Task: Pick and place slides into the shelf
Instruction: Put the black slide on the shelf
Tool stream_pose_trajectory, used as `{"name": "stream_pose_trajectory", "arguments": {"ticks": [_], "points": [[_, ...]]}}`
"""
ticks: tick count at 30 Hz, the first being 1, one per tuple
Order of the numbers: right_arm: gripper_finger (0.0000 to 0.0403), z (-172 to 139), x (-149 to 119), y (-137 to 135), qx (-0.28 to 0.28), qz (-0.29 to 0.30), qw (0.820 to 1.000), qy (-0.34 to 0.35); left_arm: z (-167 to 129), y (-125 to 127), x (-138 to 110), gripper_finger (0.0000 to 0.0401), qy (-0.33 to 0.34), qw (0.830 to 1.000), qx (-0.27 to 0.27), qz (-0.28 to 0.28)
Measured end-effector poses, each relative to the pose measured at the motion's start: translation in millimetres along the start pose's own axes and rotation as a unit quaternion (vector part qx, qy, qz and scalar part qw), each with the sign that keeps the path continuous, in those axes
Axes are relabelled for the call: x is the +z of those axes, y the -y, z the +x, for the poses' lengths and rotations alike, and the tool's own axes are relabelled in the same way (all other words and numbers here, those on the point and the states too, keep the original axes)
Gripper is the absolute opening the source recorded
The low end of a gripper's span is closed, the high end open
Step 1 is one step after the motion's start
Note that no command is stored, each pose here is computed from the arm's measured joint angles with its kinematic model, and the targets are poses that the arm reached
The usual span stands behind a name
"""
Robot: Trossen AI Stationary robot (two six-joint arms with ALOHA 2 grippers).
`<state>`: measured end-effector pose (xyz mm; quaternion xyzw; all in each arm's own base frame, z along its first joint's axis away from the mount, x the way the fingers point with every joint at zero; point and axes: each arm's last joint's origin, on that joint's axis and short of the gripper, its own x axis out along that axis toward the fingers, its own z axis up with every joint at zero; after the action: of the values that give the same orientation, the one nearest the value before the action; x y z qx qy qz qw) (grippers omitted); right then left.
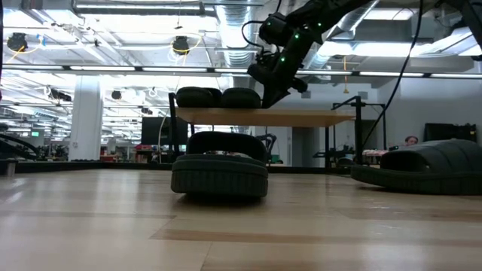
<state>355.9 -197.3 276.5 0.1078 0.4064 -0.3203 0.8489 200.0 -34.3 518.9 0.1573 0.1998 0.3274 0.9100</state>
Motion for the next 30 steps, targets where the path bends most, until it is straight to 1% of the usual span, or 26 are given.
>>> {"name": "stream_pose_trajectory", "arguments": {"ticks": [3, 6, 8, 10, 13, 15, 17, 20, 22, 25, 27, 30], "points": [[0.0, 0.2, 0.0, 4.5, -0.016, 0.003, 1.0, -0.001, 0.0, 0.0, 0.0, 0.0, 0.0, 1.0, 0.0, 0.0], [0.0, -9.2, 1.2, 12.8, -0.061, -0.001, 0.998, 0.003, -0.1, 0.0, 0.0, 0.0, 0.0, 1.0, 0.0, 0.0], [0.0, -23.6, 4.3, 18.9, -0.097, 0.002, 0.995, 0.019, 0.0, -0.1, 0.1, 0.0, 0.0, 1.0, 0.0, 0.0], [0.0, -44.6, 7.8, 25.3, -0.129, 0.007, 0.991, 0.04, 0.0, 0.2, 0.0, 0.0, 0.0, 1.0, -0.003, 0.0], [0.0, -88.6, 14.2, 32.9, -0.162, 0.026, 0.982, 0.099, -0.5, 0.8, 0.4, 0.0, 0.002, 1.0, -0.01, 0.006], [0.0, -120.8, 16.0, 35.7, -0.163, 0.037, 0.975, 0.149, -5.5, 0.0, 1.3, 0.0, 0.012, 1.0, -0.018, -0.001], [0.0, -149.8, 12.8, 34.0, -0.152, 0.04, 0.966, 0.206, -12.1, -1.4, 3.4, 0.0, 0.031, 0.999, -0.028, -0.008], [0.0, -180.6, -4.1, 30.6, -0.121, 0.028, 0.951, 0.282, -17.7, 3.5, 2.5, 0.0, 0.064, 0.997, -0.041, -0.001], [0.0, -192.3, -22.3, 29.8, -0.093, 0.017, 0.945, 0.313, -17.6, 9.2, -2.2, 0.0, 0.086, 0.995, -0.047, -0.002], [0.0, -197.6, -54.1, 31.7, -0.062, 0.007, 0.944, 0.325, -20.1, 7.0, -15.3, 0.0, 0.138, 0.987, -0.078, -0.025], [0.0, -198.5, -75.8, 33.2, -0.054, 0.004, 0.945, 0.323, -22.5, 3.2, -29.1, 0.0, 0.173, 0.979, -0.091, -0.052], [0.0, -196.1, -106.8, 33.4, -0.041, 0.0, 0.949, 0.313, -26.1, -2.3, -52.8, 0.0, 0.23, 0.961, -0.11, -0.103]]}}
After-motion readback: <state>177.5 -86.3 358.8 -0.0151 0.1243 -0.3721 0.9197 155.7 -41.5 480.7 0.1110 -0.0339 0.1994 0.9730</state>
